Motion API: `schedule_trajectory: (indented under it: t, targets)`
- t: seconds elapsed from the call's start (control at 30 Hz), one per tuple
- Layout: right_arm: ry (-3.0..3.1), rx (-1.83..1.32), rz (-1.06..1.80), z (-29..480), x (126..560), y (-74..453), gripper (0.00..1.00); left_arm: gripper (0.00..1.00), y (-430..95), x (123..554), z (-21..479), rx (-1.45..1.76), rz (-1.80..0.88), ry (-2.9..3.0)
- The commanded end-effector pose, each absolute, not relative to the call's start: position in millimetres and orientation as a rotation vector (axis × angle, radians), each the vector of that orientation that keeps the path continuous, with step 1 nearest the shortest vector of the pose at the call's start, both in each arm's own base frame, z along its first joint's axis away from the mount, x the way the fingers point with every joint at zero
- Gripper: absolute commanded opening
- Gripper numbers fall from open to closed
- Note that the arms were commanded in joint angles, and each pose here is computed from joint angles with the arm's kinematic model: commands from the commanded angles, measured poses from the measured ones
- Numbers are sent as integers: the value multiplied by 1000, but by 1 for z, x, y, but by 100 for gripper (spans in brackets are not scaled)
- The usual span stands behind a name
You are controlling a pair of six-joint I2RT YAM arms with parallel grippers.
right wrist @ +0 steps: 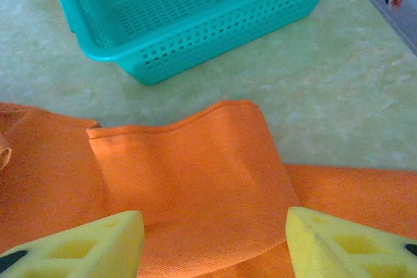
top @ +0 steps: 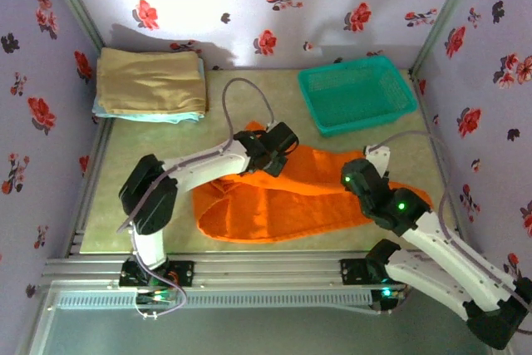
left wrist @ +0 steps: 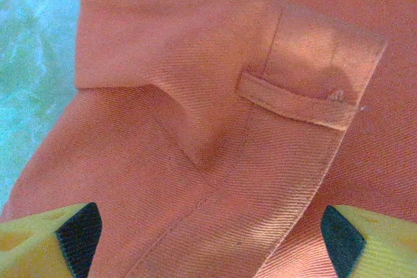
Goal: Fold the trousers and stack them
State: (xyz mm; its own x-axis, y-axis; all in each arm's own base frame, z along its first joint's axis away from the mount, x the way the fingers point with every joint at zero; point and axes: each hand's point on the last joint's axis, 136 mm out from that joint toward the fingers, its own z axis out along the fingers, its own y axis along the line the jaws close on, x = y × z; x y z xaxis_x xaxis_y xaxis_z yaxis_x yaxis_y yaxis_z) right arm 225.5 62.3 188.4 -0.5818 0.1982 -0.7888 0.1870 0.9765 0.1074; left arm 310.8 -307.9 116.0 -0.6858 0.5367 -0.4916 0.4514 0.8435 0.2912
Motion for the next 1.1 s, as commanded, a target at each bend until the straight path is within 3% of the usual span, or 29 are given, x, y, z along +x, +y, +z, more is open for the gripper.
schedule_trajectory:
  t: [0.0,0.13,0.2,0.3,0.4,0.53,0.57,0.73,0.97,1.0,1.07]
  targets:
    - [2222,256,72,182,229,68,60,93,-304,311,107,790,276,2440]
    - [2239,258,90,176,232,72,61,87,-297,318,95,768,367,2437]
    - [2241,261,100,176,234,73,61,73,-288,326,93,714,419,2430]
    - [2238,258,106,177,234,75,59,42,-271,340,99,589,448,2430]
    - [2235,257,108,179,234,74,57,28,-259,345,120,481,410,2407]
    - [2229,248,116,181,234,75,52,2,-237,346,149,340,338,2380]
    - [2227,246,124,181,234,76,51,0,-229,344,155,303,322,2380]
    - [2226,221,160,182,240,86,45,0,-180,326,165,84,180,2442]
    - [2239,183,232,183,254,109,43,0,-79,306,140,-303,-23,2519]
    - [2239,176,244,184,256,112,43,16,-68,307,138,-346,-49,2520]
    - [2243,162,269,186,260,120,45,66,-41,312,130,-479,-67,2526]
